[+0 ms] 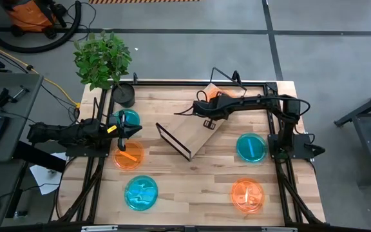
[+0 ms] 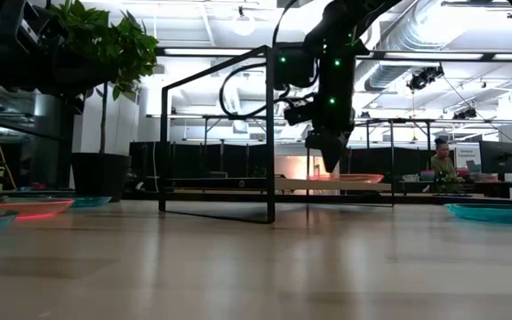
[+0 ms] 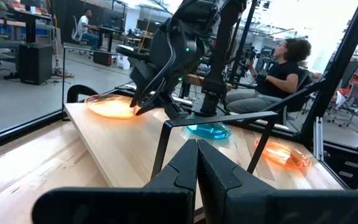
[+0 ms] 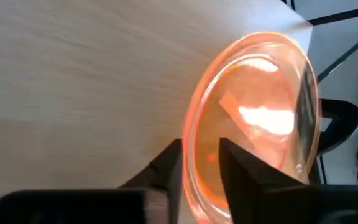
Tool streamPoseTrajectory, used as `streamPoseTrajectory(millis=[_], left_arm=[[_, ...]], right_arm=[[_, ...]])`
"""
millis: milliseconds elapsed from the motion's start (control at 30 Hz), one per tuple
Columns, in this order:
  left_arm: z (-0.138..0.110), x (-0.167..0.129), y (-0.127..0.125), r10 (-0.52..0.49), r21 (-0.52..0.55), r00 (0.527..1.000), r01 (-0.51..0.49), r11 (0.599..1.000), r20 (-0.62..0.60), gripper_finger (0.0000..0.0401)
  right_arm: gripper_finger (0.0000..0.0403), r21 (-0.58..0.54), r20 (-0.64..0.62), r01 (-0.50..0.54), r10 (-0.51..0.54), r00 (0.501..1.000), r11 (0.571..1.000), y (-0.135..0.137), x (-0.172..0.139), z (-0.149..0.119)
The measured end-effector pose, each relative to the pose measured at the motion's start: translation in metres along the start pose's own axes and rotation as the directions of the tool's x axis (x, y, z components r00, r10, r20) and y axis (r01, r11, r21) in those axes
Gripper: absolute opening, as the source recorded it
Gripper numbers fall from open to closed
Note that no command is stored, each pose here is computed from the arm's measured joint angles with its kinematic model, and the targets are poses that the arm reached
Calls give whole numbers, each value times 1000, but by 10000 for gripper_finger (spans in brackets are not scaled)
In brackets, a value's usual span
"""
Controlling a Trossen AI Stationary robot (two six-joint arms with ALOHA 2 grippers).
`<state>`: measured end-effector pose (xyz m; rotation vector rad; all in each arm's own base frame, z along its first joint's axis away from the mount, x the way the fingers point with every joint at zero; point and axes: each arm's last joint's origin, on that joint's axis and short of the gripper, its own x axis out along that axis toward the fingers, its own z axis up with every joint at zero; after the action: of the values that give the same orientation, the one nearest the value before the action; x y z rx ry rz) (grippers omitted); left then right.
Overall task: Place and stack plates onto a shelf
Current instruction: Put the top right blue plate on the shelf
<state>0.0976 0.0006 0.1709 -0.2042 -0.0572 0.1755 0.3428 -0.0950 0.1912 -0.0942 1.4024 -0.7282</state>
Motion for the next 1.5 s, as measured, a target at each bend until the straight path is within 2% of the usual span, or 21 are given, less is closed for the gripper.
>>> streamPoseTrajectory(millis=[267, 533, 633, 700, 833, 967, 1133, 1300, 1433, 1500], left_arm=[[0, 0, 0, 0, 0, 1000, 0, 1000, 0, 1], [0, 0, 0, 0, 0, 1000, 0, 1000, 0, 1], [0, 0, 0, 0, 0, 1000, 0, 1000, 0, 1], [0, 0, 0, 0, 0, 1000, 0, 1000, 0, 1], [0, 0, 0, 0, 0, 1000, 0, 1000, 0, 1], [0, 0, 0, 0, 0, 1000, 0, 1000, 0, 1], [0, 0, 0, 0, 0, 1000, 0, 1000, 0, 1], [0, 0, 0, 0, 0, 1000, 0, 1000, 0, 1], [0, 0, 0, 0, 0, 1000, 0, 1000, 0, 1], [0, 0, 0, 0, 0, 1000, 0, 1000, 0, 1]], right_arm=[[174, 25, 36, -124, 123, 992, 992, -2, -11, 1], [185, 104, 186, -312, 290, 939, 944, -33, -81, -22], [185, 151, 267, -411, 363, 893, 899, -36, -101, -46], [185, 217, 293, -466, 398, 869, 857, -33, -104, -70], [185, 405, 279, -551, 476, 834, 729, -17, -100, -122], [185, 578, 214, -534, 517, 829, 617, 7, -91, -162], [185, 712, 113, -441, 531, 840, 547, 38, -76, -182], [185, 767, 2, -308, 477, 879, 563, 62, -63, -176], [185, 773, -106, -168, 386, 916, 612, 76, -51, -168], [185, 772, -135, -128, 357, 924, 623, 84, -46, -163]])
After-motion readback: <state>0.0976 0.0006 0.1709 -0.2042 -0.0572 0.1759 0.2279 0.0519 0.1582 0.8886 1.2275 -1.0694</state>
